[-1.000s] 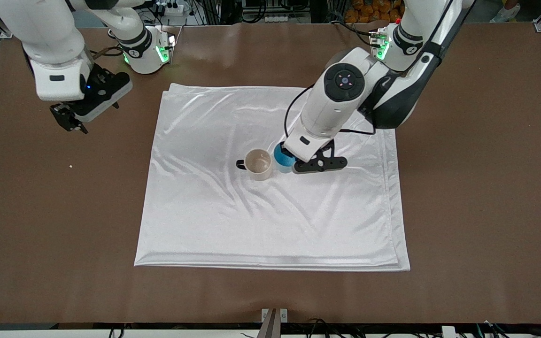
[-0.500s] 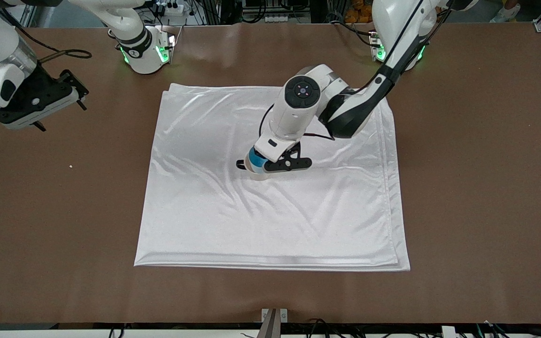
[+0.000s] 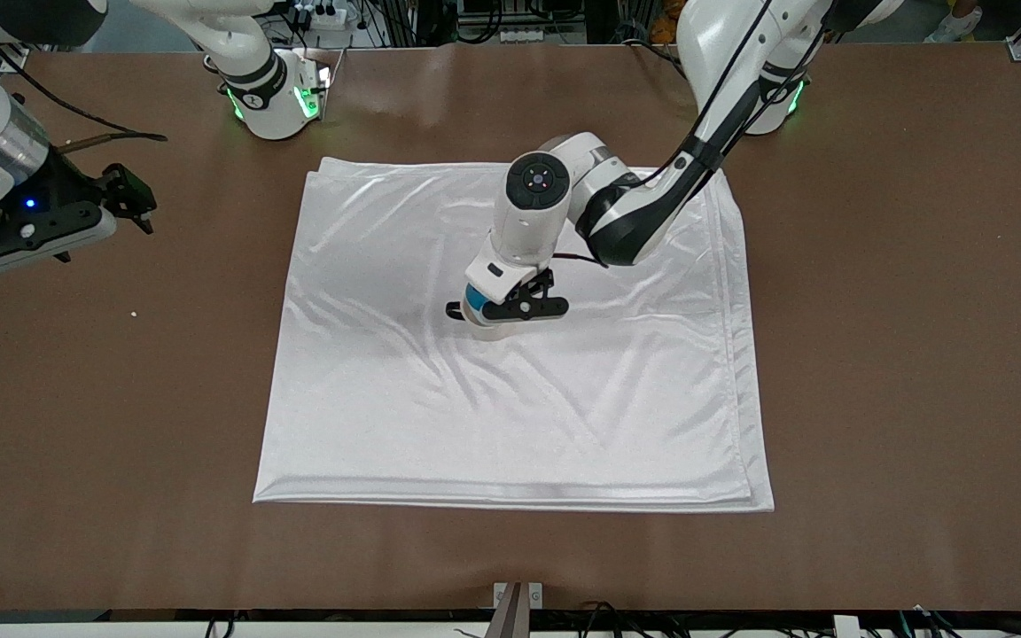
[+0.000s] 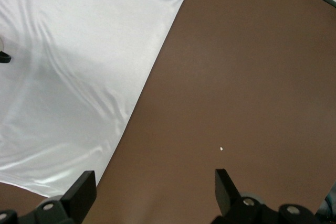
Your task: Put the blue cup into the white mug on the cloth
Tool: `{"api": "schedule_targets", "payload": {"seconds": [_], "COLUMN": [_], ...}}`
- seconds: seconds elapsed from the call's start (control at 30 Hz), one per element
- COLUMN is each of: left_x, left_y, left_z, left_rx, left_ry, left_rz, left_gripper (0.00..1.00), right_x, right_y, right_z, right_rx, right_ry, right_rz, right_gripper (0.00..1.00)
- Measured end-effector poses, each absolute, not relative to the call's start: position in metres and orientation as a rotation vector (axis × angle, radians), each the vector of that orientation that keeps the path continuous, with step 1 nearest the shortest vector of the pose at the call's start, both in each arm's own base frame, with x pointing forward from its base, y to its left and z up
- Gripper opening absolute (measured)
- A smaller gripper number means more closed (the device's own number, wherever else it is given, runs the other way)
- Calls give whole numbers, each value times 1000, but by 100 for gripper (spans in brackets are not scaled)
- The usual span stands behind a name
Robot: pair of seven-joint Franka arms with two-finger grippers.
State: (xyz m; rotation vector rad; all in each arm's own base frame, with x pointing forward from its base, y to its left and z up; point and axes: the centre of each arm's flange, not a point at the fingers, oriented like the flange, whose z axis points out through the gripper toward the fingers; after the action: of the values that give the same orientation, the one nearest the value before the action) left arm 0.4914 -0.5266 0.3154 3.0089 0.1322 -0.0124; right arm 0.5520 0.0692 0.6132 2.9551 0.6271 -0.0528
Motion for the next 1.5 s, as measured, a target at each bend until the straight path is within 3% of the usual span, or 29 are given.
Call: {"api": "schedule_targets", "payload": {"seconds": [0.33,0.6,0.73,1.0,1.3,1.5], "left_x": [473,476,480,500,539,569], "left_y": [-542,-539,-536,-531,-504,-462], "left_z": [289,282,281,297,351,410], "left_rx": [3034,3036,3037,3014,2977,2965], "left_ry": [109,119,128,166,244,272], "left_rz": [-58,-59,-50,8,168,301], "left_gripper": [4,6,19,60,98,100], "right_x": [554,554,554,547,545,545], "right_y": [68,68,62,44,27,15], "right_z": [611,613,616,621,621,621], "right_rx": [3092,3106,3110,3117,3146,3148], "right_ry": [148,60,30,-49,-126,-163], "right_rz": [-52,-45,-35,6,14,10], "right_gripper": [100,100,100,100,100,100]}}
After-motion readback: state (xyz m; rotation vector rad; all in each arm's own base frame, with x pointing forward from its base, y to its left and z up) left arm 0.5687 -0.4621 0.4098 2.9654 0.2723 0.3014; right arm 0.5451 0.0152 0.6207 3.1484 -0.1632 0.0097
